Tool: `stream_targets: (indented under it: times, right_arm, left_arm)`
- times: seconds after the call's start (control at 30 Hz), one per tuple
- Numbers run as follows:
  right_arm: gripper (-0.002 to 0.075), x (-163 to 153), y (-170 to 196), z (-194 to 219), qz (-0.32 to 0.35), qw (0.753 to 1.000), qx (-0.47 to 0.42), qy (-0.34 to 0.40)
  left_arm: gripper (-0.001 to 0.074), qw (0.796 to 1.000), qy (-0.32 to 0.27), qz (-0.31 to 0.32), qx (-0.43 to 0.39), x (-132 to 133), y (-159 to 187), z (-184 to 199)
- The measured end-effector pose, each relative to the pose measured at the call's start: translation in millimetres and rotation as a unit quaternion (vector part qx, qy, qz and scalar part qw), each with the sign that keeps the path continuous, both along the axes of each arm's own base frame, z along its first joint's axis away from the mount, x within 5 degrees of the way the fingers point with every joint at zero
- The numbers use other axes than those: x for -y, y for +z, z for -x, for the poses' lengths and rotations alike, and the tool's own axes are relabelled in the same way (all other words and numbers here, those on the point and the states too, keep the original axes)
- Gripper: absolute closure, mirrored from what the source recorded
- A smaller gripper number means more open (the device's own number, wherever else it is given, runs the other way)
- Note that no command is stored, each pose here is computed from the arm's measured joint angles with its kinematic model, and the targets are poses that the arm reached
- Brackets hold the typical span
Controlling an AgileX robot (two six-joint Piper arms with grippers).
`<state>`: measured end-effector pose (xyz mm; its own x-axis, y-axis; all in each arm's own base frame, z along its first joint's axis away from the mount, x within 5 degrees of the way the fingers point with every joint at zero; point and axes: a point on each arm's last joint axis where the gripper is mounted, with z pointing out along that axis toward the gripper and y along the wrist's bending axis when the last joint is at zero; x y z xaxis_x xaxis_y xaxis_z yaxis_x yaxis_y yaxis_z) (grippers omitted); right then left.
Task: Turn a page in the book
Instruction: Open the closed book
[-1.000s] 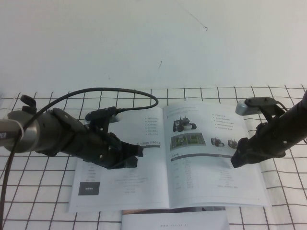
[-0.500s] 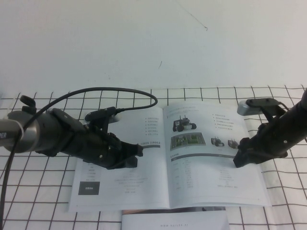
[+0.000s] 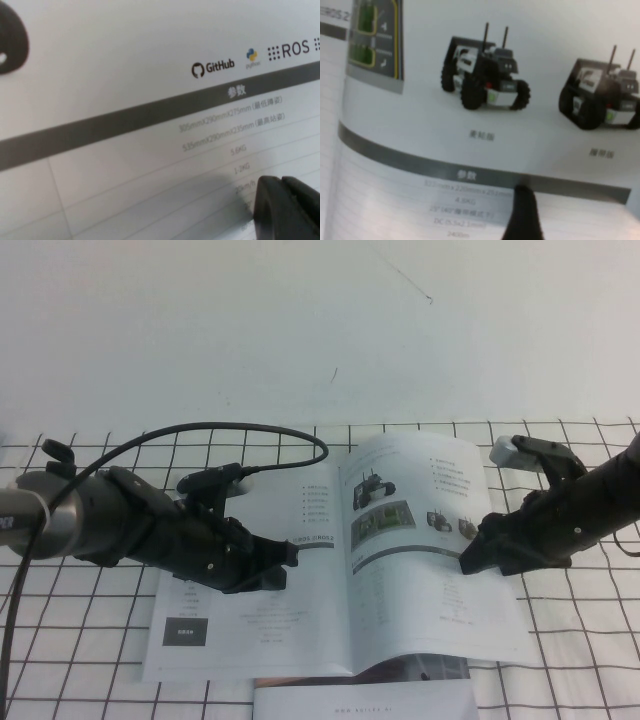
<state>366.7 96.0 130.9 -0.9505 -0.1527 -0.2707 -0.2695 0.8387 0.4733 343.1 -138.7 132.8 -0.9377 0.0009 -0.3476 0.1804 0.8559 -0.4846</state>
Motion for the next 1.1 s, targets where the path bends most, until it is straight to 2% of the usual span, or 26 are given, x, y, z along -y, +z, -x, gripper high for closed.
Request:
stream_targets:
  times: [0.53,1.1]
  right_arm:
    - [0.0219,-19,8,0,-0.126,0.992,0.018,0.024]
    - [0.0219,-28,30,-1,-0.191,0.981,0.041,0.010]
  left_arm:
    - [0.0737,1.000,0.000,0.000,0.000,0,0,0]
    - [0.0738,1.000,-0.001,-0.001,0.001,0,0,0]
